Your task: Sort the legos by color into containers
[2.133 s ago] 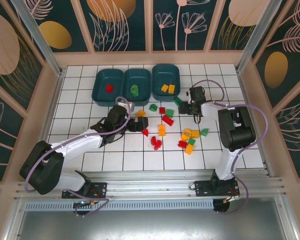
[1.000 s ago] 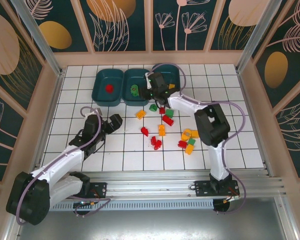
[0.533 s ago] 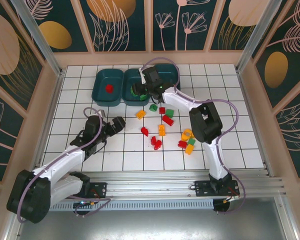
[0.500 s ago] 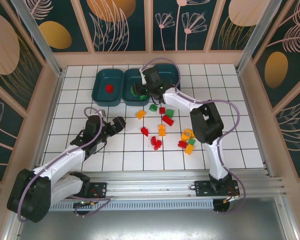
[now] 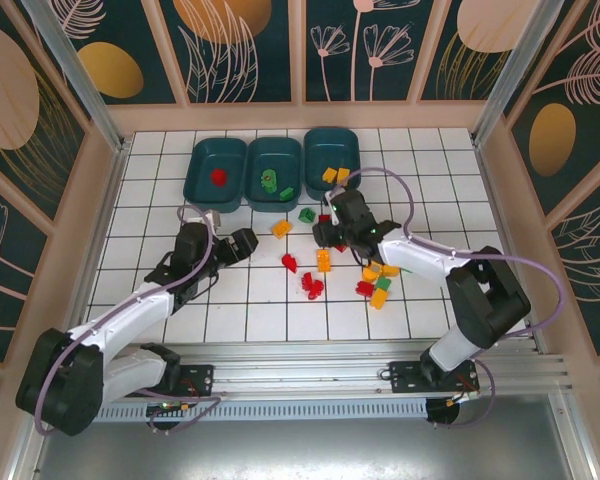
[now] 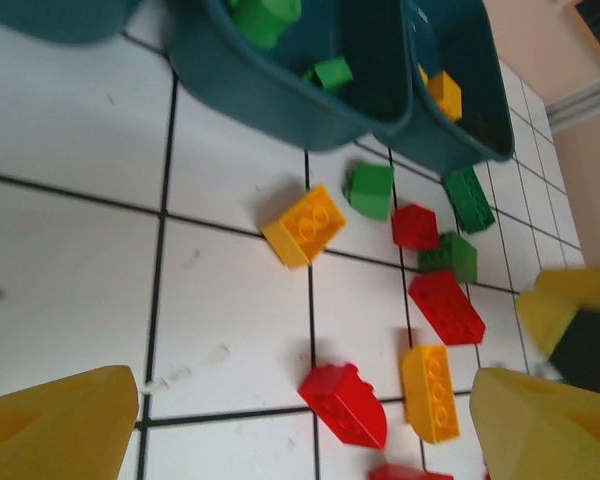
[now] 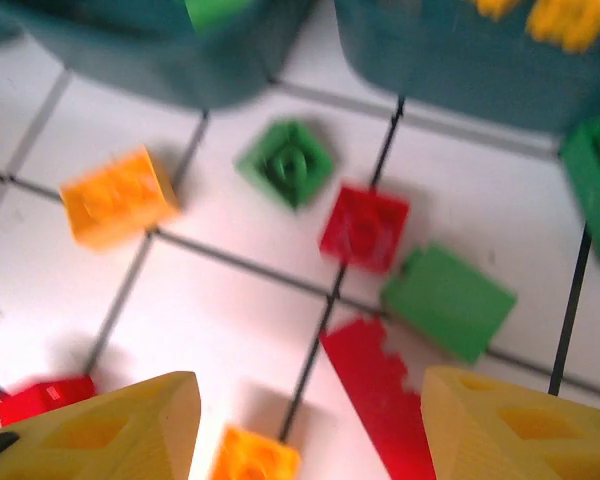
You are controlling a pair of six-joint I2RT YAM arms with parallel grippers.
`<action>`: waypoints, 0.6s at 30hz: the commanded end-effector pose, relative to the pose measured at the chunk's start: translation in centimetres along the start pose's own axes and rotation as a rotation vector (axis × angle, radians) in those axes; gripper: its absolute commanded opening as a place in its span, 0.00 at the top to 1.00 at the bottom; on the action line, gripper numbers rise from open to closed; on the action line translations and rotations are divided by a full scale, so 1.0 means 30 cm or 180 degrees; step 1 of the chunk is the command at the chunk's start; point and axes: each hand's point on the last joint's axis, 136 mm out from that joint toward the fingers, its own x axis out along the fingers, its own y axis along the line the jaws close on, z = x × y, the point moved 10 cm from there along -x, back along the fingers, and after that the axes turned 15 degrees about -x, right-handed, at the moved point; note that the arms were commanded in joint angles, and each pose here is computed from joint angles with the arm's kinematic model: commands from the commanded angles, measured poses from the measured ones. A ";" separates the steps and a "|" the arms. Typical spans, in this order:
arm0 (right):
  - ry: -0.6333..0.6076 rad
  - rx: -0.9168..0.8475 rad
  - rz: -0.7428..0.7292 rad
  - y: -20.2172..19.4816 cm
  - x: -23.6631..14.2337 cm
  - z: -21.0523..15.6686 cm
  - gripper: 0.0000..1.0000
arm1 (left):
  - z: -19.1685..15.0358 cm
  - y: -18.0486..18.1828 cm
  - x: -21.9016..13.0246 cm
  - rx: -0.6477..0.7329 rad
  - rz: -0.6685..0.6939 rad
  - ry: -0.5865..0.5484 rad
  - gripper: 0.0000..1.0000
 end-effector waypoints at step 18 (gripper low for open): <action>0.0386 -0.0108 -0.0019 -0.046 0.158 -0.124 0.59 | -0.006 0.029 0.029 -0.0029 0.0074 -0.0039 0.15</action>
